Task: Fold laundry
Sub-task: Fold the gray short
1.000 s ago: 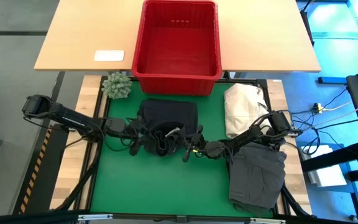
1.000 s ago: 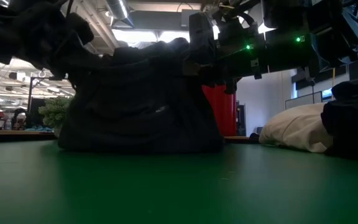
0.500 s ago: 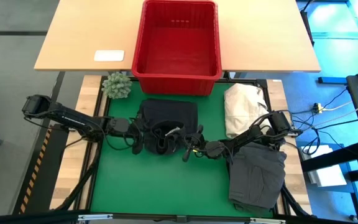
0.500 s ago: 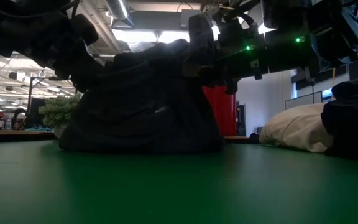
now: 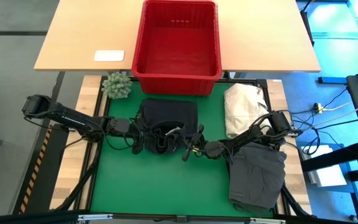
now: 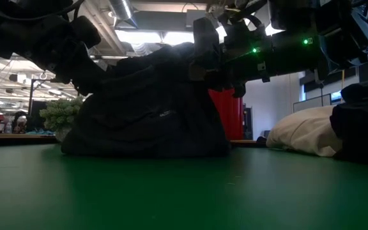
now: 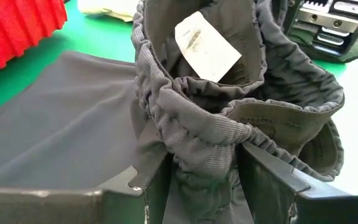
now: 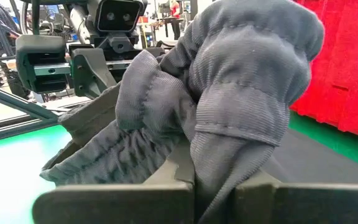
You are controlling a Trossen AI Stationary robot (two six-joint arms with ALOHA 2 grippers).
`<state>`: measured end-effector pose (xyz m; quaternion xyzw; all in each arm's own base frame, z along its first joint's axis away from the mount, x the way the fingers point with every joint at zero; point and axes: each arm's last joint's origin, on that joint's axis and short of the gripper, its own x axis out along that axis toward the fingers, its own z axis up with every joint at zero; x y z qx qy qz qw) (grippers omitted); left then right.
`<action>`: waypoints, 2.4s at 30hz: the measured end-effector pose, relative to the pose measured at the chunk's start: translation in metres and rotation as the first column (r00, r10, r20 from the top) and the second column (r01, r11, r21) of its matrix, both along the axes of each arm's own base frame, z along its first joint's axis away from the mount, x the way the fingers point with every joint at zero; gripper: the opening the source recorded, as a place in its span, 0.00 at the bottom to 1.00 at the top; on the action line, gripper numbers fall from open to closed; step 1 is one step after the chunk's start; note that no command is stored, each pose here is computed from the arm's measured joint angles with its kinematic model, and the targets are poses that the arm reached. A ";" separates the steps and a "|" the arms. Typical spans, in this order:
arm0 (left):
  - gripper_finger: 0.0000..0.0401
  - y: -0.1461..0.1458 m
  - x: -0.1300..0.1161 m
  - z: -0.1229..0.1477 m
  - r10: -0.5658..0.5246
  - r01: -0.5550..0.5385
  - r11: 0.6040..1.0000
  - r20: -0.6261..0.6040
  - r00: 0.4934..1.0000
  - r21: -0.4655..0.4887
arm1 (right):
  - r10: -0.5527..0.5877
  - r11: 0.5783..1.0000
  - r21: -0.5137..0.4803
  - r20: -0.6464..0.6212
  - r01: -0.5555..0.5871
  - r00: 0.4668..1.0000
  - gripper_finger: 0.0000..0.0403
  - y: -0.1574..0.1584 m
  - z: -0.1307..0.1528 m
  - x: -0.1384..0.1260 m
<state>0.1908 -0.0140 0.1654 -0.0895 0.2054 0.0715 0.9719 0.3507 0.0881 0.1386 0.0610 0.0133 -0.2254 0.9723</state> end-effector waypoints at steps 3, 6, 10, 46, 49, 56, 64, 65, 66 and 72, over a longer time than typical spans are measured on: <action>0.43 0.001 0.000 -0.001 -0.013 0.013 1.000 -0.010 1.000 -0.007 | -0.002 1.000 0.000 0.000 0.002 1.000 0.03 0.000 0.000 0.000; 0.46 0.003 -0.001 -0.003 -0.016 0.015 1.000 -0.035 0.999 -0.013 | -0.015 1.000 -0.001 -0.001 0.015 1.000 0.03 0.000 0.000 0.000; 0.52 0.005 -0.001 -0.004 -0.007 0.006 1.000 -0.048 0.999 -0.017 | -0.017 1.000 -0.002 -0.001 0.017 1.000 0.03 -0.001 0.000 0.000; 0.59 0.014 -0.018 0.017 0.151 -0.152 0.965 0.023 0.988 0.212 | -0.201 0.979 0.013 -0.074 0.203 0.977 0.03 -0.015 -0.011 -0.002; 0.59 0.011 -0.018 0.018 0.125 -0.129 0.965 0.031 0.992 0.230 | -0.201 0.979 0.013 -0.075 0.202 0.977 0.03 -0.015 -0.011 -0.002; 0.59 0.005 -0.018 0.019 0.088 -0.095 0.969 0.043 0.995 0.229 | -0.198 0.980 0.014 -0.075 0.200 0.977 0.03 -0.015 -0.011 -0.002; 0.59 -0.003 -0.018 0.019 0.045 -0.053 0.973 0.043 0.998 0.226 | -0.189 0.981 0.020 -0.073 0.191 0.979 0.03 -0.014 -0.011 -0.002; 0.59 -0.003 -0.018 0.019 0.041 -0.050 0.973 0.043 0.998 0.224 | -0.189 0.981 0.020 -0.073 0.191 0.979 0.03 -0.014 -0.011 -0.002; 0.59 -0.004 -0.018 0.019 0.039 -0.048 0.974 0.043 0.998 0.223 | -0.188 0.982 0.021 -0.073 0.190 0.979 0.03 -0.014 -0.011 -0.002; 0.59 -0.008 -0.019 0.019 0.018 -0.027 0.975 0.043 0.999 0.219 | -0.187 0.982 0.021 -0.073 0.189 0.980 0.03 -0.014 -0.011 -0.002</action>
